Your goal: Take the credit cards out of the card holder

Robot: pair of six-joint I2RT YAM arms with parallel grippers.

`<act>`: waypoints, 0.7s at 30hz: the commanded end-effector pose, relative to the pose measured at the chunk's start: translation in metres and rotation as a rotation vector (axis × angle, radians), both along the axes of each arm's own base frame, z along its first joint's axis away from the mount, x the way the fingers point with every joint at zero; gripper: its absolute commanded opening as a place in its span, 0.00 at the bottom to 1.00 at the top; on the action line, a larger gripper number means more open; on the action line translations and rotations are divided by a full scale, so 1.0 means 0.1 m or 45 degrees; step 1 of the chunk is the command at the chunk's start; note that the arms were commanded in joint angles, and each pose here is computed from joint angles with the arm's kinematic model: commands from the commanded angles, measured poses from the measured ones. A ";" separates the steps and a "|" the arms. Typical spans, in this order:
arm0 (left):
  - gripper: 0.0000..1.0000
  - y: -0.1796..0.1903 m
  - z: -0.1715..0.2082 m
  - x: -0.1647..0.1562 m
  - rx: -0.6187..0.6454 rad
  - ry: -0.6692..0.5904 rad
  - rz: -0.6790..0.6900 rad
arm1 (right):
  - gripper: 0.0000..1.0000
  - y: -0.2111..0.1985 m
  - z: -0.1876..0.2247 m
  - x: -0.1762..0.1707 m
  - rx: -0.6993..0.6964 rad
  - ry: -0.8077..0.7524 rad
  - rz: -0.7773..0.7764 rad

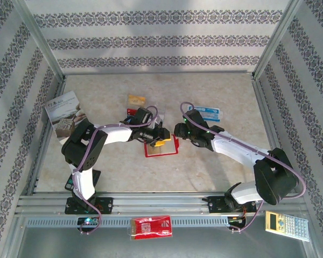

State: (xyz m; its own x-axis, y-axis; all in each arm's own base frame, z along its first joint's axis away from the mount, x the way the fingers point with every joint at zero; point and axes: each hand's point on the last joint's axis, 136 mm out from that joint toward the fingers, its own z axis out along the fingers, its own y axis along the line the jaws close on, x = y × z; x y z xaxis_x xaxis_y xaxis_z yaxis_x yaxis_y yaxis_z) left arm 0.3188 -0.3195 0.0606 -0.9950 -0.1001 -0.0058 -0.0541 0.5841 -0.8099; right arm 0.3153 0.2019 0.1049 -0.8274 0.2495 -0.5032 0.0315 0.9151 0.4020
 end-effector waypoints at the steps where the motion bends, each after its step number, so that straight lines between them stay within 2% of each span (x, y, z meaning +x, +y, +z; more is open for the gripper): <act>1: 0.54 0.17 0.17 0.07 0.009 -0.056 0.053 | 0.52 0.24 0.03 0.02 0.113 -0.005 0.101; 7: 0.52 0.57 0.12 0.04 0.110 -0.055 0.151 | 0.45 0.59 0.05 0.01 0.220 0.031 0.240; 12: 0.45 0.87 -0.05 -0.08 0.282 -0.031 0.200 | 0.36 0.85 -0.12 -0.03 0.257 0.120 0.308; 15: 0.40 0.90 -0.10 -0.12 0.305 -0.003 0.193 | 0.34 0.94 -0.23 -0.03 0.293 0.171 0.319; 18: 0.38 0.87 -0.12 -0.13 0.298 0.018 0.173 | 0.31 1.00 -0.36 -0.06 0.319 0.235 0.341; 21: 0.38 0.90 -0.18 -0.13 0.359 0.035 0.156 | 0.29 1.04 -0.46 -0.09 0.331 0.284 0.355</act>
State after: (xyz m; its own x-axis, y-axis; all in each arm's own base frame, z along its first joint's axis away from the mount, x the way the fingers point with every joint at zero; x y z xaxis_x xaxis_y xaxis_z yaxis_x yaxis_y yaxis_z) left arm 0.3096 -0.2367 0.0516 -0.9703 -0.2393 -0.0349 -0.1547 0.7250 -0.6712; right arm 0.3057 0.2914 0.0531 -0.9539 0.1065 -0.2805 -0.0806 0.8097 0.5813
